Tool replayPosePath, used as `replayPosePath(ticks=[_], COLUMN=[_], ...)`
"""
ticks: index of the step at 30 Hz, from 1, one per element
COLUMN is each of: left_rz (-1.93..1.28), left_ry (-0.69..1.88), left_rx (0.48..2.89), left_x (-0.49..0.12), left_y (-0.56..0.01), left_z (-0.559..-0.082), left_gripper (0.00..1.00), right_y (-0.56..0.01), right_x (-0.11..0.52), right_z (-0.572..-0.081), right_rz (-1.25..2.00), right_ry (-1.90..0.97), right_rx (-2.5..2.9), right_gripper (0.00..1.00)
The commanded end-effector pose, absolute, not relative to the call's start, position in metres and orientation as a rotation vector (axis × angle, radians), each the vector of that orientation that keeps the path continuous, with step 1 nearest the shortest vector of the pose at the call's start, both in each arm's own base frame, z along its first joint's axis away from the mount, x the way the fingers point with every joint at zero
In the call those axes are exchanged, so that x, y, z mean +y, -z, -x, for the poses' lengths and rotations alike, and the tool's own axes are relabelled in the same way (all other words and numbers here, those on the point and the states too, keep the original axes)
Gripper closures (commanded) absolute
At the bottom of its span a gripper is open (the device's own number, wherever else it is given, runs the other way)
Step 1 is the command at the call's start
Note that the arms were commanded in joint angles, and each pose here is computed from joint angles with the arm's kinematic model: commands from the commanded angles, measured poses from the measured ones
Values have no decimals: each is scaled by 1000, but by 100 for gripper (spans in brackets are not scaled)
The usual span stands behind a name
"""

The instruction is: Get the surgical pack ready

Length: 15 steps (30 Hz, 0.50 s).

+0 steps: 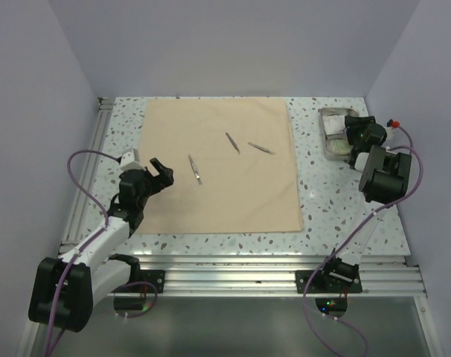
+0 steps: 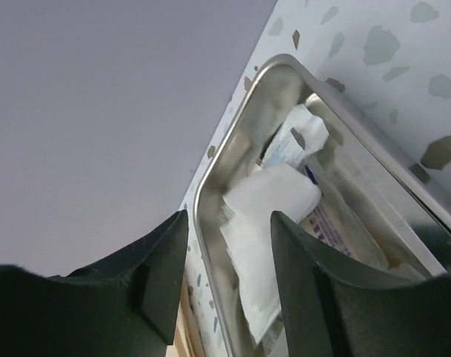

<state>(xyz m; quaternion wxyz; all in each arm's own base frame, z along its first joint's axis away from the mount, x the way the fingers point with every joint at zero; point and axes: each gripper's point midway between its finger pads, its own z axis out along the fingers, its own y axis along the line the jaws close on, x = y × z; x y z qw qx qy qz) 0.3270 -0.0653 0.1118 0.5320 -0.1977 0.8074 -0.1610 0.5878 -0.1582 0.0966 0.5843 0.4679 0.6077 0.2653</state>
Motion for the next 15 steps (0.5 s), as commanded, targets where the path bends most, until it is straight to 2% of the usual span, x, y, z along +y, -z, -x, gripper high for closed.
replayPosePath(ticks=[1, 8, 13, 14, 15], left_rz=[430, 453, 485, 492, 497], left_ry=[394, 352, 324, 313, 310], left_rx=[1860, 1845, 1882, 1893, 1894], left_x=[-67, -60, -57, -56, -55], left_y=[-129, -135, -129, -126, -126], left_z=[-335, -336, -340, -340, -341], left_gripper=[0, 0, 0, 0, 0], right_y=[-141, -168, -160, -171, -163], right_x=[-166, -144, -83, -71, -43], right_z=[-574, -520, -470, -462, -454], right_rz=[-1053, -1075, -1016, -991, -950], right_ry=[-577, -531, -573, -595, -637], right_rx=[1322, 1410, 1577, 1580, 1631], right_gripper=[45, 48, 50, 51, 58])
